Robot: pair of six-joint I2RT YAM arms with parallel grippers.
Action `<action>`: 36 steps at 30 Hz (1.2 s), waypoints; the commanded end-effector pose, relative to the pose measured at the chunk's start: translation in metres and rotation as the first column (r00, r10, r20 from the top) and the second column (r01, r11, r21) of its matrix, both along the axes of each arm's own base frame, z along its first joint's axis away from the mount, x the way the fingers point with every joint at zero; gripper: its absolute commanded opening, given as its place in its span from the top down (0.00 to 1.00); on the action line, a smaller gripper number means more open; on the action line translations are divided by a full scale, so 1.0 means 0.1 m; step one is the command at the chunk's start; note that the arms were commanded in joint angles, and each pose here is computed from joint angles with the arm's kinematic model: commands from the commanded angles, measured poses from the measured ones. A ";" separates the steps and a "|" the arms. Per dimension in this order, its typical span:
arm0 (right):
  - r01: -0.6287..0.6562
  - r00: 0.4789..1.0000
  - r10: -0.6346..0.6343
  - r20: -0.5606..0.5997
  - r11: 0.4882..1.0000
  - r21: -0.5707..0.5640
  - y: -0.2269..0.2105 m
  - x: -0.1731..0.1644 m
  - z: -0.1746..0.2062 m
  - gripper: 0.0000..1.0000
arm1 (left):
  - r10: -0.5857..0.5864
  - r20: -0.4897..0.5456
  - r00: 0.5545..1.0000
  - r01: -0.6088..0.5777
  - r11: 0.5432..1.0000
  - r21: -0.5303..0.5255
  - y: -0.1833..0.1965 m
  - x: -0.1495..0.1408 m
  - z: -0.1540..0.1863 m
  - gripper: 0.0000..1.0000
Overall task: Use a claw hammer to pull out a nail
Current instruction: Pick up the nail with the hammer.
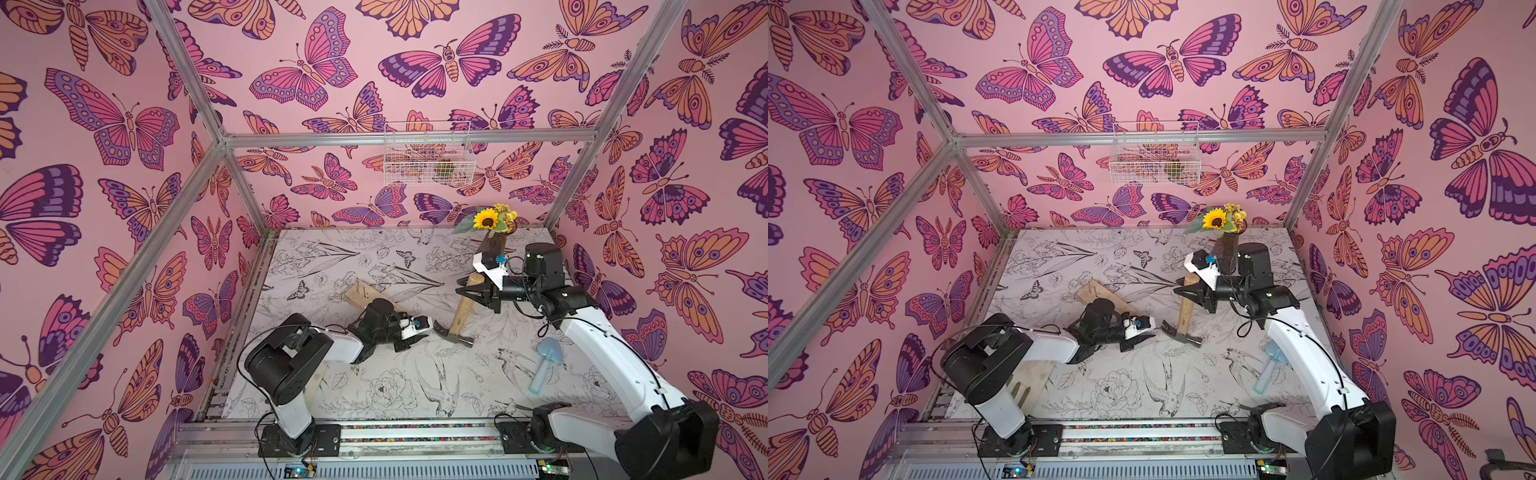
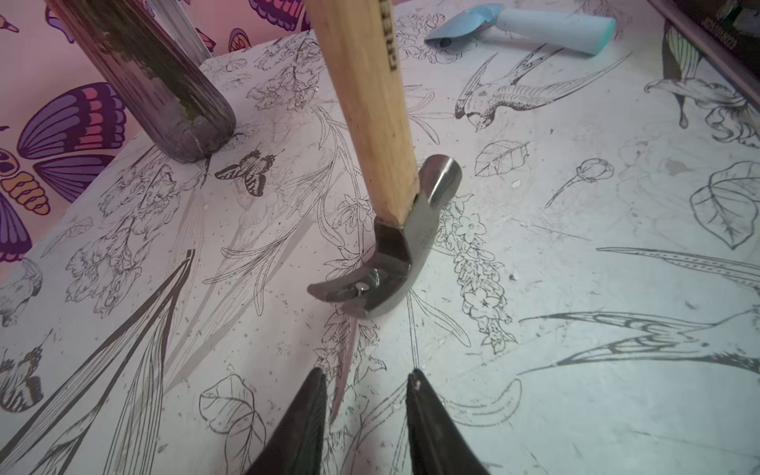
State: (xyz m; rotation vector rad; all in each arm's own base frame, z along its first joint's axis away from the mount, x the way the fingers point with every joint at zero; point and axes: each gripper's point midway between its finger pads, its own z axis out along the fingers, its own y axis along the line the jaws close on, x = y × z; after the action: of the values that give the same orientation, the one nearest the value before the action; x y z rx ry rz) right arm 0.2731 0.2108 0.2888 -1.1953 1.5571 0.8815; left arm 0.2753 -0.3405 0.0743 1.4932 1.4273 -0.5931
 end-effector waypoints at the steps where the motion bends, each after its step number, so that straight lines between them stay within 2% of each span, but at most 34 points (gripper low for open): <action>1: -0.077 0.995 0.073 0.070 0.996 0.052 0.04 -0.09 0.30 1.00 | -0.026 0.007 1.000 0.026 0.998 0.065 -0.05 0.03 -0.10 0.64; 4: -0.075 0.995 0.071 0.071 0.996 0.051 0.03 -0.10 0.30 1.00 | -0.022 0.018 1.000 0.020 0.995 0.094 -0.06 0.06 -0.16 0.64; 6: -0.074 0.995 0.070 0.071 0.996 0.053 0.02 -0.09 0.31 1.00 | -0.015 0.028 1.000 0.010 0.984 0.179 -0.06 0.07 -0.29 0.63; 9: -0.073 0.995 0.069 0.067 0.996 0.056 0.02 -0.09 0.31 1.00 | -0.001 0.062 0.998 -0.015 0.967 0.254 -0.09 0.07 -0.42 0.64; 15: -0.079 0.995 0.075 0.063 0.995 0.065 0.02 -0.09 0.31 1.00 | 0.105 0.007 0.994 -0.102 0.954 0.282 -0.12 0.15 -0.41 0.60; 20: -0.104 0.993 0.098 0.069 0.991 0.080 0.04 -0.14 0.34 1.00 | 0.181 0.027 0.983 -0.181 0.935 0.304 -0.14 0.31 -0.43 0.60; 36: -0.118 0.990 0.111 0.082 0.989 0.093 0.02 -0.19 0.36 1.00 | 0.128 0.027 0.991 -0.130 0.942 0.311 -0.17 0.28 -0.43 0.95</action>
State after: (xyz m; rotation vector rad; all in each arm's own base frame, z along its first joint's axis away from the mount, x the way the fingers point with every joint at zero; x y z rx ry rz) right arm 0.2701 0.2080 0.2919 -1.2068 1.5282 0.9072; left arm 0.3001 -0.3585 0.0331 1.6218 1.6501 -0.2936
